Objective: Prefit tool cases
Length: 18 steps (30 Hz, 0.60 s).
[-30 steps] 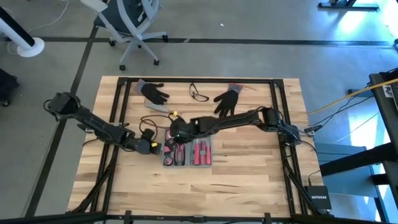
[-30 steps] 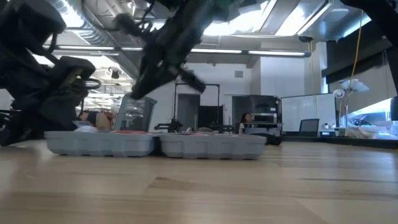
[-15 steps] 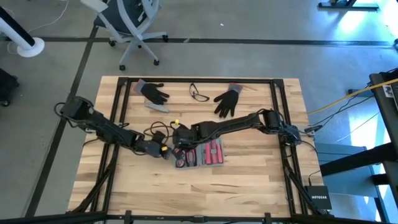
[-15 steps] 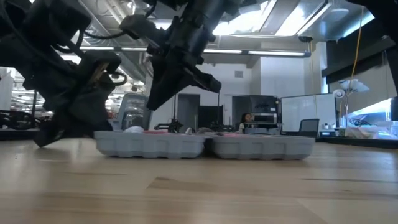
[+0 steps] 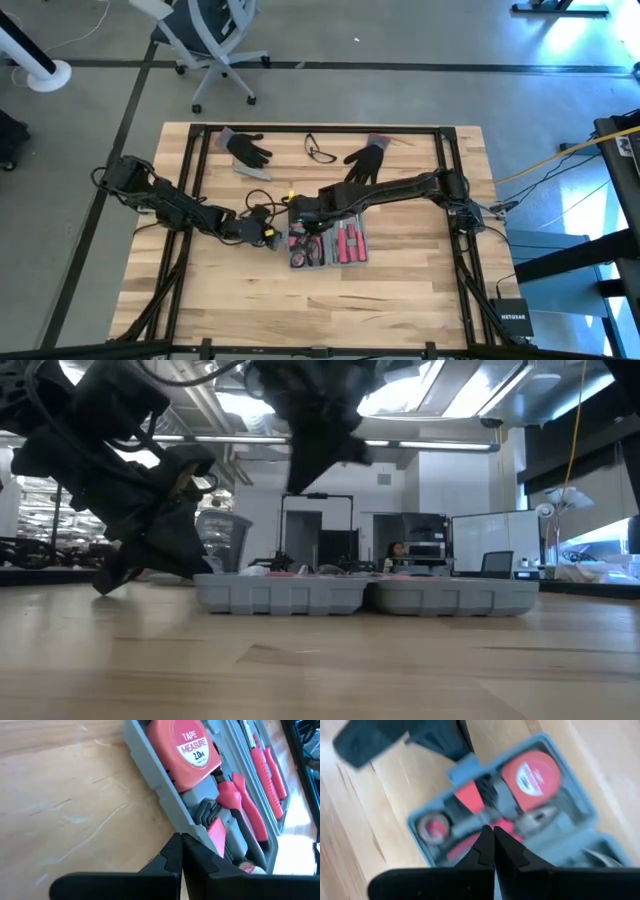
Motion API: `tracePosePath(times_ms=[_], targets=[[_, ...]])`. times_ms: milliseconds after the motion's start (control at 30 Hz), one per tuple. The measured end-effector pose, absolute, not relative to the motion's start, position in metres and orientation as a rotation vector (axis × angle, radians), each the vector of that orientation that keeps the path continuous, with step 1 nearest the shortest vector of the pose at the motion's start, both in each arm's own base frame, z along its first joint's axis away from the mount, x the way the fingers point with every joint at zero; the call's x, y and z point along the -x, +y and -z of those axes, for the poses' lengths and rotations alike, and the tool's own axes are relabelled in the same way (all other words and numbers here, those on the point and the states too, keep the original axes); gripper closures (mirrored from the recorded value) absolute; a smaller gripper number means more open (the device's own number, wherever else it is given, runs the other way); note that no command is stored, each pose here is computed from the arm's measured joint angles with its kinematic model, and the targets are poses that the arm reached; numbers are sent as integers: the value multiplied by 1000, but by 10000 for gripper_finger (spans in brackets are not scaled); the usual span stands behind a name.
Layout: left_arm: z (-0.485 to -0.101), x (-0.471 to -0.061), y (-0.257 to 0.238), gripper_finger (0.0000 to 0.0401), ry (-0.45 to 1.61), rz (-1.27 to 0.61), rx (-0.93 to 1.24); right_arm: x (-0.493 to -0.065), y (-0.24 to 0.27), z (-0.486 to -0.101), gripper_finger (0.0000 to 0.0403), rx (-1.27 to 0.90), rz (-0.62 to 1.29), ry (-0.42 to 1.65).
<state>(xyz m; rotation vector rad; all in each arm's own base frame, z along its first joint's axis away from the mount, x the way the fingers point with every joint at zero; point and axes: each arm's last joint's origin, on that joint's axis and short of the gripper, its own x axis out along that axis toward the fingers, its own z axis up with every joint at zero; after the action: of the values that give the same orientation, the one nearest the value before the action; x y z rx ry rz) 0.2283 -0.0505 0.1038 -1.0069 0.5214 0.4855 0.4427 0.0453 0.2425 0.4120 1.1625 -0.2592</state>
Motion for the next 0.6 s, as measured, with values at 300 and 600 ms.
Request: tracePosePath(times_ms=[300,600], targets=[[-102,-253,-64,401,571,-412,936,-432,45,-240,403,-302,206,1254],[-101,-212,-58,401,653,-451,921,-429,70,-182,403,-578,162,1119]])
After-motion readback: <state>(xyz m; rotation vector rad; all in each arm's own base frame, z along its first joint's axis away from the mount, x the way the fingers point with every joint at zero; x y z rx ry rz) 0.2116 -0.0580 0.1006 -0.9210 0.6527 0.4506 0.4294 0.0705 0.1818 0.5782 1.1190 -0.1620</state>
